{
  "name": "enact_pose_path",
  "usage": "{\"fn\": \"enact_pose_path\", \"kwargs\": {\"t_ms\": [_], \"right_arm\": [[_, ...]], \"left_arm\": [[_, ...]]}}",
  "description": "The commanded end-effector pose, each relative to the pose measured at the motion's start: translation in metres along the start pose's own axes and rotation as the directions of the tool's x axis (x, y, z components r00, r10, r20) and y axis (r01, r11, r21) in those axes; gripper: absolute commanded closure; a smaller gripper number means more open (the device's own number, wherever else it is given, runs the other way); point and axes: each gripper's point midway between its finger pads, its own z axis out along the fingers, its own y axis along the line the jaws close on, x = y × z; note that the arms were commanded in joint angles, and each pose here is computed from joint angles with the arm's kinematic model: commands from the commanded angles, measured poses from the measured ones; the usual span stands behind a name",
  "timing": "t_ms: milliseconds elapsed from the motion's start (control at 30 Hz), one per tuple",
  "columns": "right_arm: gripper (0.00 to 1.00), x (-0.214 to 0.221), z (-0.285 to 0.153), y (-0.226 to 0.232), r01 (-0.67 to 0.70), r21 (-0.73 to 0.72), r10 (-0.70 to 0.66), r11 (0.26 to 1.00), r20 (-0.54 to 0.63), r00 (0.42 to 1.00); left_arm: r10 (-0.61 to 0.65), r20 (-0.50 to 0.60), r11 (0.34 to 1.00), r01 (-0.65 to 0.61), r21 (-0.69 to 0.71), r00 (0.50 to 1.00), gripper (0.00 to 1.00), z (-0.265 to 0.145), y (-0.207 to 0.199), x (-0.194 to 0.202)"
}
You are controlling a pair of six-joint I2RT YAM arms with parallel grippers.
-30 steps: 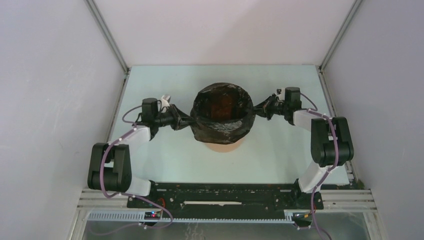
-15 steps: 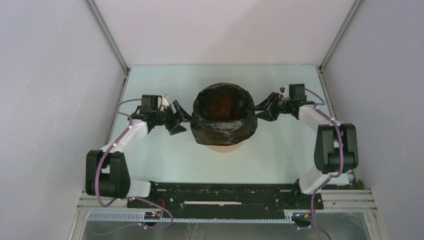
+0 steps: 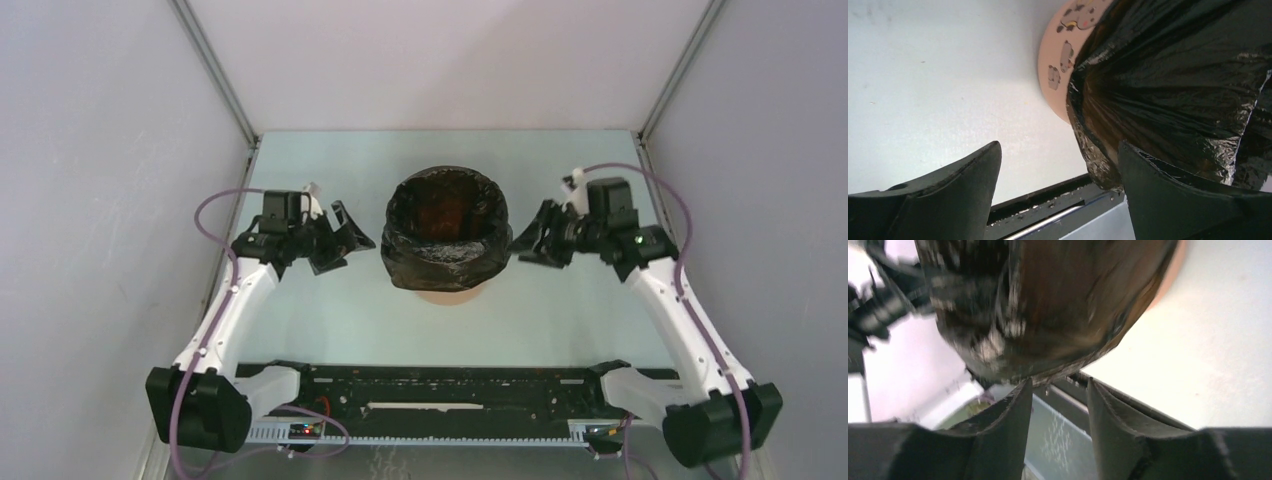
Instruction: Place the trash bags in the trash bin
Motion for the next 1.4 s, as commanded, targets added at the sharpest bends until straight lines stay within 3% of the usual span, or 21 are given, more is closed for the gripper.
{"fn": "enact_pose_path", "kwargs": {"t_ms": [0,100,300,400,533,633,833,933,1033,1100,1200,1367], "right_arm": [[0.53,0.039,0.01,0.008,0.014,-0.048,-0.016,0.999,-0.043,0.999],[0.67,0.036,0.02,0.003,-0.006,-0.054,0.005,0.999,-0.006,1.0],[0.68,0.015,0.059,0.019,-0.052,-0.243,0.075,0.969,0.085,0.994],[0.67,0.008,0.08,0.023,-0.051,-0.256,0.078,0.965,0.095,0.992],[0.66,0.01,0.108,-0.002,-0.11,-0.163,0.124,0.98,0.075,0.99],[0.64,0.016,0.098,-0.016,-0.1,-0.088,0.108,0.991,0.09,0.99],[0.45,0.022,0.039,-0.021,-0.013,-0.001,0.013,1.0,0.129,0.992],[0.36,0.022,0.02,-0.011,0.016,-0.003,-0.015,1.0,0.139,0.99],[0.36,0.02,0.01,-0.011,-0.001,-0.007,0.002,1.0,0.136,0.991],[0.36,0.017,0.005,-0.014,-0.012,-0.003,0.013,1.0,0.151,0.988],[0.37,0.014,-0.003,-0.015,-0.032,-0.012,0.034,0.999,0.166,0.986],[0.36,0.014,-0.017,-0.01,-0.033,-0.032,0.039,0.999,0.196,0.98]], "left_arm": [[0.008,-0.045,0.996,-0.004,0.086,0.999,0.1,0.003,-0.025,0.009],[-0.027,-0.055,0.989,0.034,0.146,0.998,0.12,0.011,-0.035,0.012],[-0.058,-0.131,0.975,0.085,0.207,0.99,0.16,0.039,-0.049,0.019],[-0.052,-0.119,0.979,0.074,0.189,0.992,0.18,0.049,-0.047,0.014],[-0.01,-0.107,0.99,0.024,0.136,0.994,0.18,0.051,-0.041,0.006],[0.042,-0.072,0.998,-0.039,0.046,0.997,0.15,0.035,-0.03,0.001],[0.121,0.124,0.978,-0.097,-0.184,0.985,0.03,-0.042,-0.009,-0.018],[0.148,0.248,0.986,-0.122,-0.117,0.957,0.03,-0.078,-0.042,-0.041],[0.25,0.382,0.958,-0.283,0.033,0.89,0.05,-0.114,-0.116,-0.07],[0.338,0.421,0.918,-0.394,0.05,0.841,0.07,-0.124,-0.158,-0.078],[0.429,0.373,0.879,-0.475,0.037,0.823,0.17,-0.099,-0.191,-0.078],[0.56,0.239,0.823,-0.565,-0.054,0.793,0.35,-0.023,-0.209,-0.073]]}}
